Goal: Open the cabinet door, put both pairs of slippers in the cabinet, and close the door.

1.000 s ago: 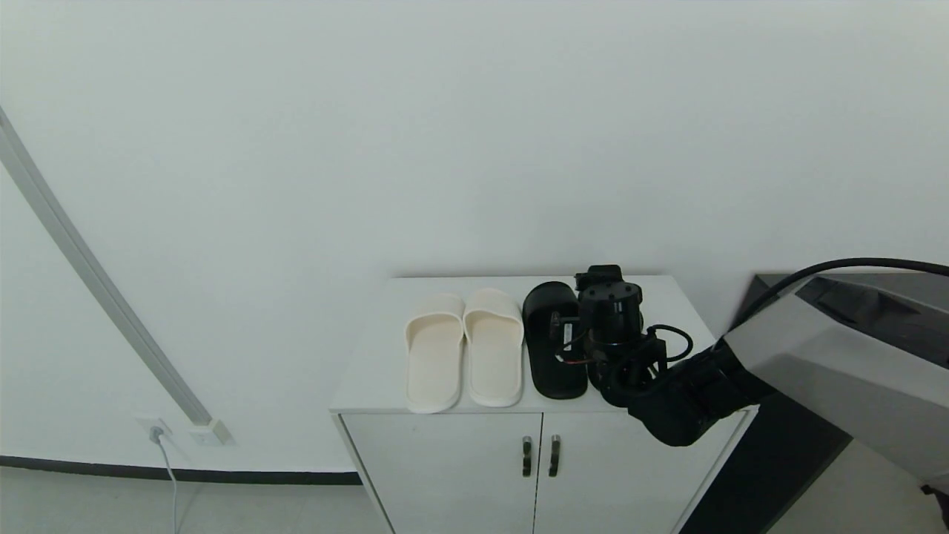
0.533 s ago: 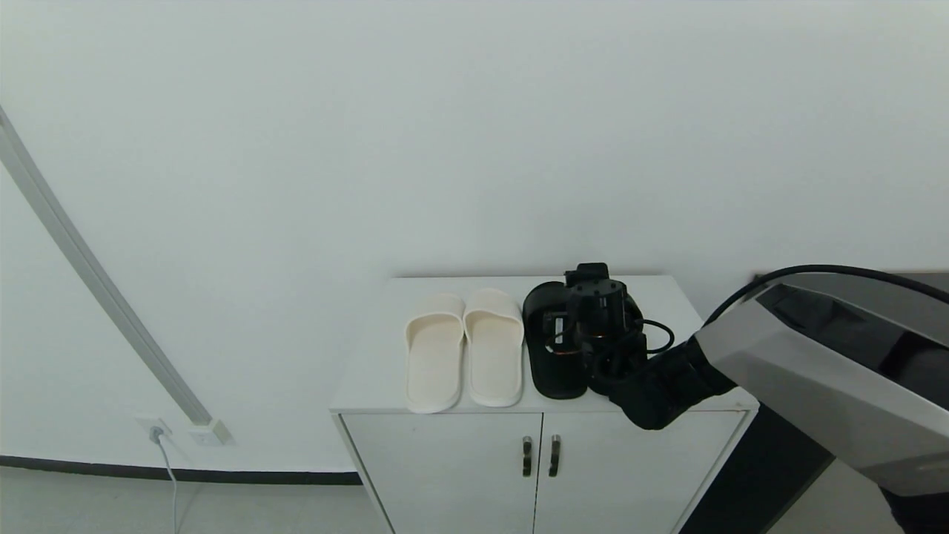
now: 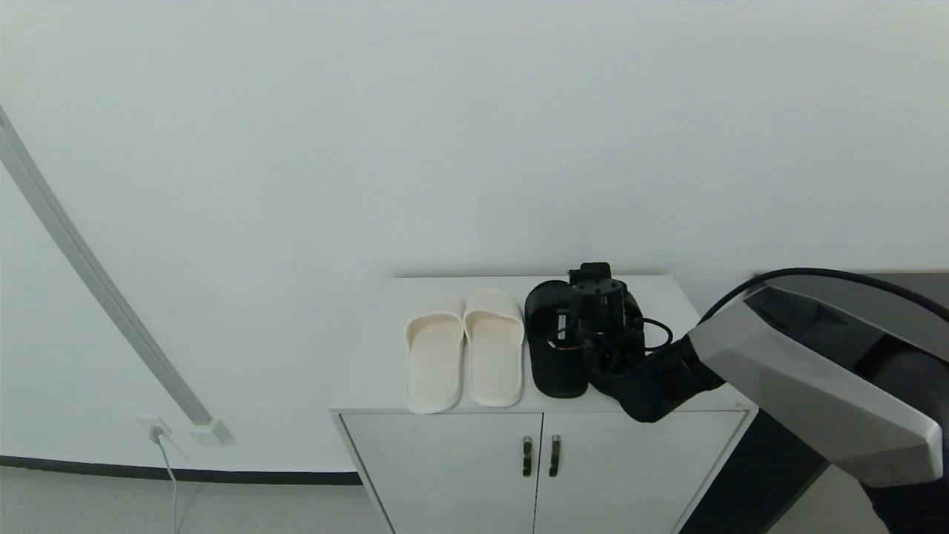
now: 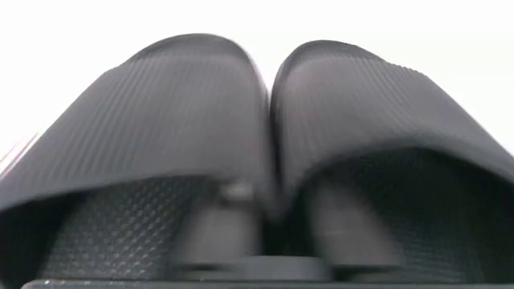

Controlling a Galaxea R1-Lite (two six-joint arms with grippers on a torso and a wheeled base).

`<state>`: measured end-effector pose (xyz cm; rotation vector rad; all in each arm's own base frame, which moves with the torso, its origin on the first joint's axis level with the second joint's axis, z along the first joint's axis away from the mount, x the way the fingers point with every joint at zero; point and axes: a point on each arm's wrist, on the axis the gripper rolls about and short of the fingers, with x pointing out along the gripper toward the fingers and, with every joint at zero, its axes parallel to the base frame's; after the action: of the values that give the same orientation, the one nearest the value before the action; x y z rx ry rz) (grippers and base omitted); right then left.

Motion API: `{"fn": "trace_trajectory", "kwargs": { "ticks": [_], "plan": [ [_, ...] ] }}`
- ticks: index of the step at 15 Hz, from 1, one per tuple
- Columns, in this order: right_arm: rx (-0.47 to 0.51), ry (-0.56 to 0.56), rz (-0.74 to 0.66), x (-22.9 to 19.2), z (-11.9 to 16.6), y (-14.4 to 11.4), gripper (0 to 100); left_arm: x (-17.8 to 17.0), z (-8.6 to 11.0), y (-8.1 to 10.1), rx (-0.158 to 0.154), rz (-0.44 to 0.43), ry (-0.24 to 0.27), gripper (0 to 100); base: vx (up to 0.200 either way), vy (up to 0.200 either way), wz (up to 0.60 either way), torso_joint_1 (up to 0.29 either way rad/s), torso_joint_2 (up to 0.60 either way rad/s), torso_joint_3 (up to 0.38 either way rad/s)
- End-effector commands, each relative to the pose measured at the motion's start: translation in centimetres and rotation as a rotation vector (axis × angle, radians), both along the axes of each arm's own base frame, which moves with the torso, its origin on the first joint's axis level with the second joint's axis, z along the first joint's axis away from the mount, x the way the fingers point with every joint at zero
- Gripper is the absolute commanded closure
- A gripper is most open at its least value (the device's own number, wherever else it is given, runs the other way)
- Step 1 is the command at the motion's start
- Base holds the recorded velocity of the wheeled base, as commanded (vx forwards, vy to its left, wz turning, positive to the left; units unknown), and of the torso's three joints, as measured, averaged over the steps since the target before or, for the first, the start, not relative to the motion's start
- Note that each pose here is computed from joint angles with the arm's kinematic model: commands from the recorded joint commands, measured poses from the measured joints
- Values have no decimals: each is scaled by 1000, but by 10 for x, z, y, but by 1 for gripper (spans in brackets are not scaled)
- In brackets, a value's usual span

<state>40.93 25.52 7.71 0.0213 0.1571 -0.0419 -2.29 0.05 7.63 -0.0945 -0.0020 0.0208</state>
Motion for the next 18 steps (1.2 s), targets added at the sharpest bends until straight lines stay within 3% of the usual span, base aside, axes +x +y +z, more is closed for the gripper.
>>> {"fn": "trace_trajectory", "kwargs": {
  "ticks": [1, 5, 9, 12, 18],
  "plan": [
    [0, -1, 0, -1, 1, 0, 100, 0, 0, 0, -1, 1, 1, 100, 0, 0, 0, 0, 0, 0],
    [13, -21, 0, -13, 23, -8, 100, 0, 0, 0, -1, 1, 1, 100, 0, 0, 0, 0, 0, 0],
    [2, -16, 122, -70, 67, -23, 100, 0, 0, 0, -1, 2, 1, 100, 0, 0, 0, 0, 0, 0],
    [10, 12, 310, -123, 86, -37, 100, 0, 0, 0, -1, 2, 1, 100, 0, 0, 0, 0, 0, 0],
    [0, 43, 783, -216, 95, -75, 100, 0, 0, 0, 1, 1, 1, 100, 0, 0, 0, 0, 0, 0]
  ]
}}
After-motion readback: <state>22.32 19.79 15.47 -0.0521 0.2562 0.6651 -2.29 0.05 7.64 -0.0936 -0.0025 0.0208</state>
